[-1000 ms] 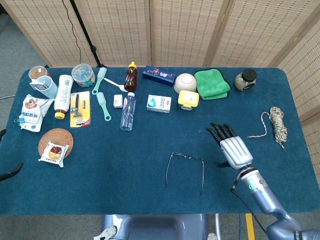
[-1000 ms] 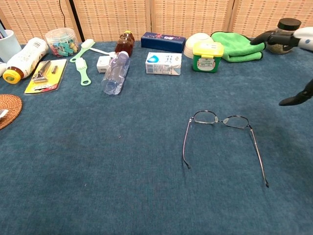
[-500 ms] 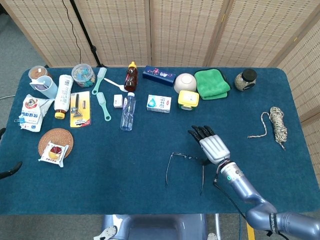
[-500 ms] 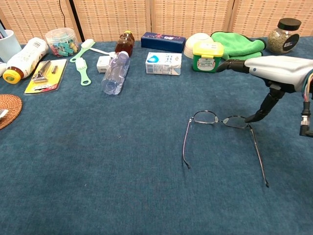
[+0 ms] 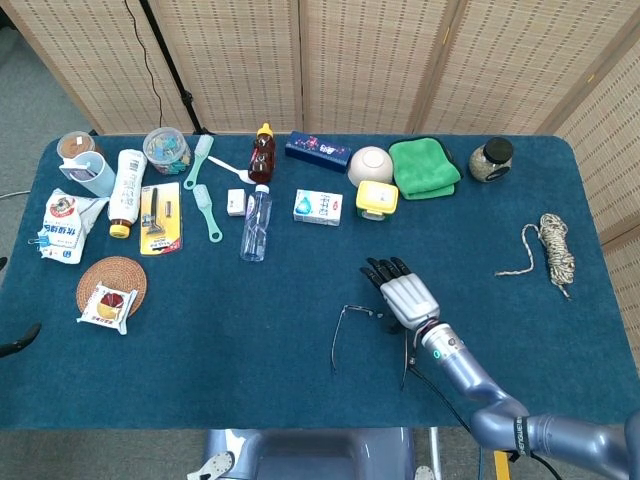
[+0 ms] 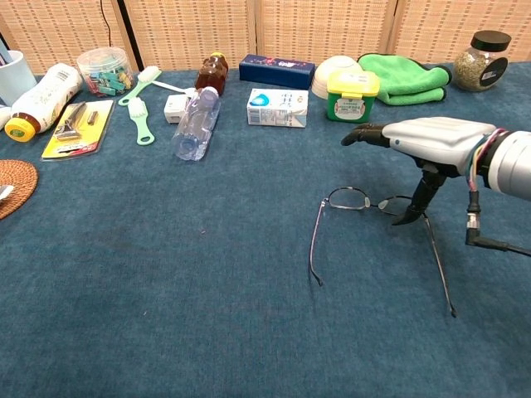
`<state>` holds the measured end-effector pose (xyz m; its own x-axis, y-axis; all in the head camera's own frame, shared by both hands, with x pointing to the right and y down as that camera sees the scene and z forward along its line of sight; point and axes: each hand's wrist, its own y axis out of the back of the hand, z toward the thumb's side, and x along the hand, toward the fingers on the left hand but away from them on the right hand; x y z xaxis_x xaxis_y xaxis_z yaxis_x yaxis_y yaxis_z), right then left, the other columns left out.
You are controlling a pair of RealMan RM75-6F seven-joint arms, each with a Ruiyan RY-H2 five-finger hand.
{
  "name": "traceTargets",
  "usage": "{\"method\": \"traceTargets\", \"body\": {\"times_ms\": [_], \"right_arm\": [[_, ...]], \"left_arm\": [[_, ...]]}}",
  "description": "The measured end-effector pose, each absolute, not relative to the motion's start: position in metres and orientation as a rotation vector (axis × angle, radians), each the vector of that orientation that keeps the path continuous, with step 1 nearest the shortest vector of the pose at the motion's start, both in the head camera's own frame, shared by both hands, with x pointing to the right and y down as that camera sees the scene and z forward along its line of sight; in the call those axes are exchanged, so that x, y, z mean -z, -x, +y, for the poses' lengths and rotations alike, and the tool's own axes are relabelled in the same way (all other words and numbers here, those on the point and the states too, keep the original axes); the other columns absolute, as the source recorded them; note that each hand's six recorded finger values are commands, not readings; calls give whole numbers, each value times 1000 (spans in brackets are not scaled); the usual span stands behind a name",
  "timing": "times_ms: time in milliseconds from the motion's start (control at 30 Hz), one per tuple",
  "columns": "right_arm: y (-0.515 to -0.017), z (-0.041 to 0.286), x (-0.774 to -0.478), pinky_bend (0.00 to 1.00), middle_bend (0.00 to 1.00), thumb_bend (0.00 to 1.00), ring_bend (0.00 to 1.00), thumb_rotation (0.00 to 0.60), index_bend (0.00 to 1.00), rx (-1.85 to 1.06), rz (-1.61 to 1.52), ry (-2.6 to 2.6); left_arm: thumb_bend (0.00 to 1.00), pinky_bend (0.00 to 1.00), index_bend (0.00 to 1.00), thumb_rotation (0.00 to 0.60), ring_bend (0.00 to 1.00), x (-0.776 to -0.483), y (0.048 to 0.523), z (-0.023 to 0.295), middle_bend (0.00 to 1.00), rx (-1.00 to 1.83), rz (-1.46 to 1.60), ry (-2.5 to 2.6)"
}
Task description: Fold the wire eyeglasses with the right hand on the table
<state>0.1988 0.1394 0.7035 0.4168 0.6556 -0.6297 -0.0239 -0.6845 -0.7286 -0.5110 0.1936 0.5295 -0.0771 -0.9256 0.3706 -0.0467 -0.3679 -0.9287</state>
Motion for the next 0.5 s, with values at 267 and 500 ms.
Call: {"method": "traceTargets", "body": {"times_ms": [267, 500], "right_arm": [[-188, 133, -712, 0, 0, 75, 0, 600, 0, -1303, -551, 1979], [-184, 124, -717, 0, 0, 75, 0, 600, 0, -1323, -565, 1947]], "left_arm": [[199, 0, 0, 441, 0, -531, 514, 195, 0, 1541, 1097, 1470], [198, 0, 0, 442, 0, -533, 516, 195, 0, 1546, 1099, 1474]]}}
